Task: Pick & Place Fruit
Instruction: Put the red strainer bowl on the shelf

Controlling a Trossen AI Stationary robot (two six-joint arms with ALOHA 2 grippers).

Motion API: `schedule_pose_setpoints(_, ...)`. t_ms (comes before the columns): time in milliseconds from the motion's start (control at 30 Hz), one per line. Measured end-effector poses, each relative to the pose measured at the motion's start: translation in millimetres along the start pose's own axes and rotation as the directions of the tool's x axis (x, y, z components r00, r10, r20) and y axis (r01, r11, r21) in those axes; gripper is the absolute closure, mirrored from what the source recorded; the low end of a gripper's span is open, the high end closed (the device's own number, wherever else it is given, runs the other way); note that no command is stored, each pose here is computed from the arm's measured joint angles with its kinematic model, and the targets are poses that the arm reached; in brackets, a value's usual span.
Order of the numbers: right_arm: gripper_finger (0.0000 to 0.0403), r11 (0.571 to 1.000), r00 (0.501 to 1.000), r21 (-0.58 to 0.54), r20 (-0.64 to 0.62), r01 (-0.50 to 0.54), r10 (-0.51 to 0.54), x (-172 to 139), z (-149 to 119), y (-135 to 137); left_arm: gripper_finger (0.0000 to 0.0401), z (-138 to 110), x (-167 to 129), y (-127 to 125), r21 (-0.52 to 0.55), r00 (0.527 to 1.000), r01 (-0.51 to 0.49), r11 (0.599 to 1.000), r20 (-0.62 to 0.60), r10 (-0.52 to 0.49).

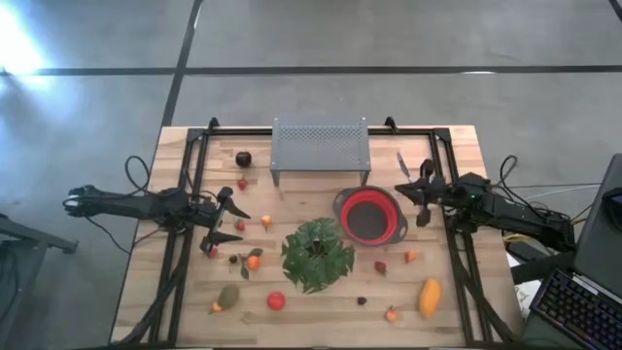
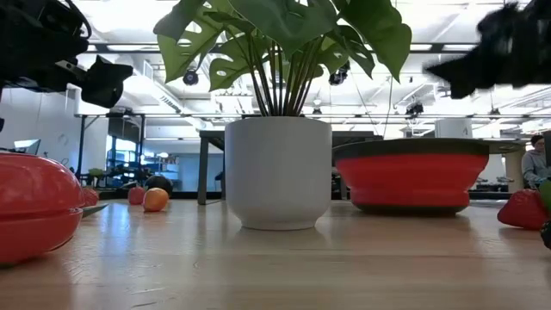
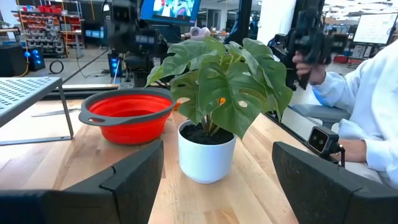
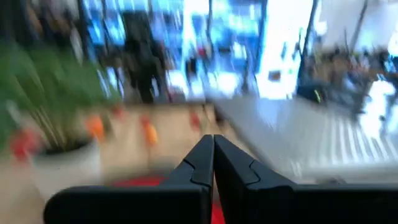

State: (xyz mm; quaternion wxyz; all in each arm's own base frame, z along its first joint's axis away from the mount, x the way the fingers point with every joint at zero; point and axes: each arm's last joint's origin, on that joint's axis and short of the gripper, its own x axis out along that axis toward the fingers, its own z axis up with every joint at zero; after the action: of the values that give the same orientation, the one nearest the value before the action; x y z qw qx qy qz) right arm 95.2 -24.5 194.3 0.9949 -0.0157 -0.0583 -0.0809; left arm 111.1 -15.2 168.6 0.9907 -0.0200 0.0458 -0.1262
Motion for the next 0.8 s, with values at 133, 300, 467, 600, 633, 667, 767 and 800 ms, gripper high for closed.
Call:
schedule_pose_setpoints(133,0.0394,0.999,0.953,-0.039,0.301,-0.028,0.039,-4,29,1,0.0096,0,0,0,0.000,1.000,0.000,1.000,0.000,0.000)
schedule_pose_setpoints(300,0.0394,0.980,0.886,-0.115,0.419,-0.164,0.198,-8,49,6,0.0096,0,0,0,0.000,1.000,0.000,1.000,0.000,0.000)
schedule_pose_setpoints(467,0.0394,0.980,0.920,-0.015,0.344,-0.197,0.190,4,50,4,0.0096,0,0,0,0.000,1.000,0.000,1.000,0.000,0.000)
schedule_pose_setpoints(600,0.0394,0.985,0.963,0.111,0.248,-0.135,0.104,22,49,0,0.0096,0,0,0,0.000,1.000,0.000,1.000,0.000,0.000)
schedule_pose_setpoints(633,0.0394,0.984,0.973,0.132,0.212,-0.116,0.086,27,48,-1,0.0096,0,0,0,0.000,1.000,0.000,1.000,0.001,0.000)
schedule_pose_setpoints(667,0.0394,0.983,0.982,0.149,0.171,-0.104,0.078,32,47,-2,0.0096,0,0,0,0.000,1.000,0.000,1.000,0.000,0.000)
schedule_pose_setpoints(767,0.0394,0.977,0.997,0.199,0.030,-0.082,0.078,46,46,-4,0.0096,0,0,0,0.000,1.000,0.000,1.000,0.000,0.000)
schedule_pose_setpoints(800,0.0394,0.975,0.997,0.209,-0.017,-0.076,0.081,50,46,-4,0.0096,0,0,0,0.000,1.000,0.000,1.000,0.000,0.000)
